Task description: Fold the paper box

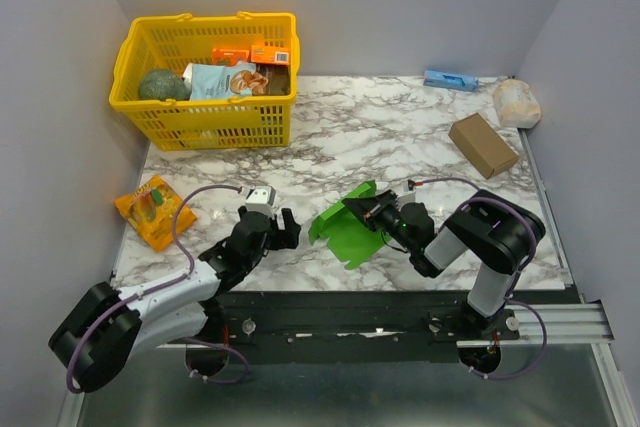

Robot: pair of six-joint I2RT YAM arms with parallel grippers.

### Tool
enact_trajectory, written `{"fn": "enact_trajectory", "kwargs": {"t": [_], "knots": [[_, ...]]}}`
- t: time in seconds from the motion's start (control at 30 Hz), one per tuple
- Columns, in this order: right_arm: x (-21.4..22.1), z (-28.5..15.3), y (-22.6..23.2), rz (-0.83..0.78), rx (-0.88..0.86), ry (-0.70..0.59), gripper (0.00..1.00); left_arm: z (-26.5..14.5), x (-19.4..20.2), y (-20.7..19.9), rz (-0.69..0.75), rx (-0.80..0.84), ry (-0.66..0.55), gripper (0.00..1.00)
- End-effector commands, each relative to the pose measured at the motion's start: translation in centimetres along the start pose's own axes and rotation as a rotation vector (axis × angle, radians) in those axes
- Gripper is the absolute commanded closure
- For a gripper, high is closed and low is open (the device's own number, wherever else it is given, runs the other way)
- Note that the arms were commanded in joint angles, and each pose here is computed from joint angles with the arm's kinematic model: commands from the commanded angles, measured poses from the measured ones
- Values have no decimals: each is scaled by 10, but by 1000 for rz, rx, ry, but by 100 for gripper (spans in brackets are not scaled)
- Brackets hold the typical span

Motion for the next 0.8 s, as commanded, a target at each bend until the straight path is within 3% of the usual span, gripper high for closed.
{"fn": "enact_trajectory", "kwargs": {"t": [0.0,0.37,0.77], "knots": [[-4,-3,3,-25,-46,-11,100,9,-1,-15,34,80,64,11],[-5,-4,3,-18,-44,-22,99,12,-4,-53,130,266,25,14],[-5,-5,2,-11,-46,-23,100,24,-13,-64,145,224,-36,18]]}}
Point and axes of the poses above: each gripper's point midway between its finger pads, its own z axis out along the fingers, its own y axis along the line the jaws close on, x = y × z, the point moved 5 cm from there along -z, back along the fingers, and after that the axes turned 15 degrees about z, right-handed, at the moved point
